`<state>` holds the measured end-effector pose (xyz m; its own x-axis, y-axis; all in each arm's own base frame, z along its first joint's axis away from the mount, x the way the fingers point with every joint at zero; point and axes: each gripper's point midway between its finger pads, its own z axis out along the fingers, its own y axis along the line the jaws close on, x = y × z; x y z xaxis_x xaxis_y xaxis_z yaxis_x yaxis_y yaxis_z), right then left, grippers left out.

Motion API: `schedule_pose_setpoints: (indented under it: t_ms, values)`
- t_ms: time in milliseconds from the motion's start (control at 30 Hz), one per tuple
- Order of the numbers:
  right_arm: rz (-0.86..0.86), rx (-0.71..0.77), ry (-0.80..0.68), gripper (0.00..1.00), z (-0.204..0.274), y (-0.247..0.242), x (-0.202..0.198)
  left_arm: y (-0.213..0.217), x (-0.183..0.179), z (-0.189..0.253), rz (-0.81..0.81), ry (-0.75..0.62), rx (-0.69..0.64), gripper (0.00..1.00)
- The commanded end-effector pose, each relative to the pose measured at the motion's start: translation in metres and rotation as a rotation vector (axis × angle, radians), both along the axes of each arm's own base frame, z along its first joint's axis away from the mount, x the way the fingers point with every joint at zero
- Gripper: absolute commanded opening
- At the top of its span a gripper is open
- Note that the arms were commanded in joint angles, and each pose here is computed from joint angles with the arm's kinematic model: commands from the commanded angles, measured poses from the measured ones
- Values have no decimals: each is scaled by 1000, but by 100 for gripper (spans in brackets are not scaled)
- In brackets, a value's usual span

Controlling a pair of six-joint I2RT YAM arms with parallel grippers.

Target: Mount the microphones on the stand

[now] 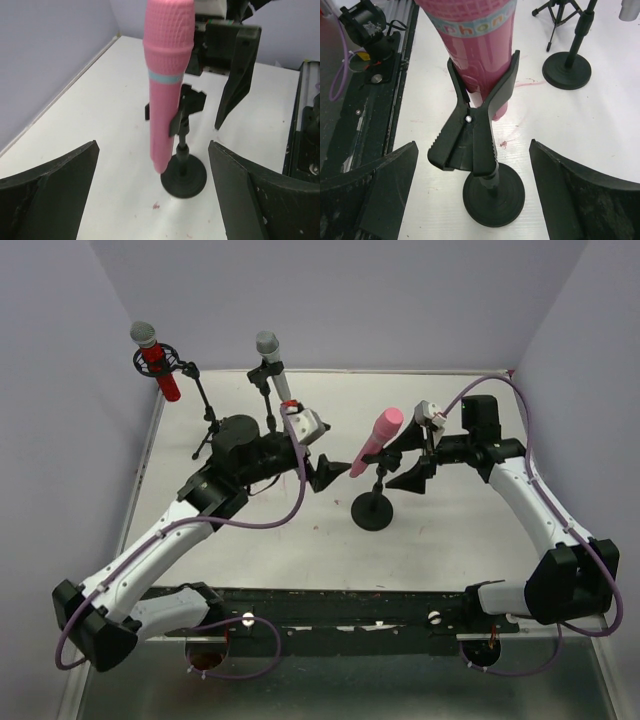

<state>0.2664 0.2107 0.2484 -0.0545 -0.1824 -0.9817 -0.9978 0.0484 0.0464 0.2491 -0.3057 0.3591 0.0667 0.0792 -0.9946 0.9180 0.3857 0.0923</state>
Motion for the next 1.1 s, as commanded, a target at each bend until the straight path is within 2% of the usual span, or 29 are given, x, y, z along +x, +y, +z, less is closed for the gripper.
schedule_pose_setpoints:
  t_ms: [0, 267, 433, 567, 767, 1067]
  values:
    - [-1, 8, -32, 100, -6, -7, 3, 48, -3, -15, 155, -48, 11, 99]
    - [-13, 19, -52, 100, -31, -25, 5, 122, -20, -62, 387, -156, 60, 99]
    - [42, 38, -93, 100, -59, -28, -7, 140, -30, -73, 439, -191, 21, 99]
    - [31, 36, -44, 100, -72, -27, 2, 147, -32, -69, 458, -217, 16, 99]
    - [14, 46, 15, 89, -82, -19, 9, 144, -36, -67, 436, -212, 5, 99]
    - [-1, 42, 22, 74, -87, 3, 15, 142, -36, -68, 431, -203, 2, 99]
